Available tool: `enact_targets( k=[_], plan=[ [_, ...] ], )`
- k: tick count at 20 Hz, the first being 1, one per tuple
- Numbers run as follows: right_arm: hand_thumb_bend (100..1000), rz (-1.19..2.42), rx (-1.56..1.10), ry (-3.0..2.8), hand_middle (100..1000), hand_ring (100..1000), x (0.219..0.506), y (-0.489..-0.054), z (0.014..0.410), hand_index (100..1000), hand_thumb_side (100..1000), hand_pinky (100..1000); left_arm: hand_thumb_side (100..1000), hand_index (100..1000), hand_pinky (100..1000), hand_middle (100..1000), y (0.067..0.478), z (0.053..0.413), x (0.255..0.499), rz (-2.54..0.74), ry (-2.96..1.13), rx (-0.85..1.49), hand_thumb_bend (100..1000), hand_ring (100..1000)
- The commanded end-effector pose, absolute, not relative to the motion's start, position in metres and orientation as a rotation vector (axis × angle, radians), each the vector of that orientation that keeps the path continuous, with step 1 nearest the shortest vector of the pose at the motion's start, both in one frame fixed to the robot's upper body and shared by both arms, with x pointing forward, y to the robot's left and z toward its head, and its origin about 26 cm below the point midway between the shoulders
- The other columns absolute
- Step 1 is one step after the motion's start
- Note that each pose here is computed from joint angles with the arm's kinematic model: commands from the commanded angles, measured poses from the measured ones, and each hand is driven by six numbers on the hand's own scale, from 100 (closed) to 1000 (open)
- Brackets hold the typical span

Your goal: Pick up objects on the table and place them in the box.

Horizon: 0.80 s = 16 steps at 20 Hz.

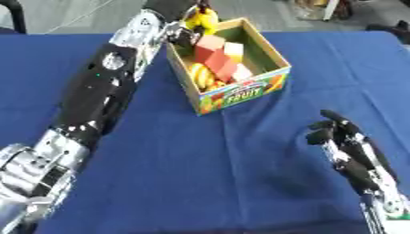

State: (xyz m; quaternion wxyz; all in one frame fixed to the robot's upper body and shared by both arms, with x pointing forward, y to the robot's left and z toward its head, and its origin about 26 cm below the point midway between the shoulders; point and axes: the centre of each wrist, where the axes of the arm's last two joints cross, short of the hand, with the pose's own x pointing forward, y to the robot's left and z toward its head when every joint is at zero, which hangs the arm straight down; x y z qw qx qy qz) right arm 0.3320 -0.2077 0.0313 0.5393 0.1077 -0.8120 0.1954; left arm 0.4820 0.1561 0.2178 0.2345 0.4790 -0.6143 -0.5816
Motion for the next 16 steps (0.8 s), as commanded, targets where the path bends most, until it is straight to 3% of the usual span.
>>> enact_targets(
  k=[1,5,8,12,16],
  plan=[
    [100,0.479,0.266,-1.955,654,634,0.334,-0.205,0.038,897,402,650,148,648,638,432,0.141,0.217,0.482,-1.651,-1.722,1.277,200,468],
    [100,0.478,0.267,-1.955,654,634,0.335,-0.205,0.038,897,402,650,165,765,667,509,0.136,0.201,0.482,-1.68,-1.689,1.246,243,522],
    [100,0.48,0.27,-1.956,654,634,0.335,-0.204,0.039,897,402,650,177,898,702,600,0.137,0.198,0.482,-1.689,-1.667,1.255,358,577],
    [100,0.478,0.266,-1.955,653,634,0.335,-0.205,0.039,897,403,650,210,952,739,712,0.143,0.21,0.482,-1.633,-1.694,1.272,359,642],
    [100,0.48,0.261,-1.954,653,634,0.335,-0.206,0.039,897,403,650,258,967,742,759,0.152,0.232,0.479,-1.539,-1.765,1.285,349,659]
  ],
)
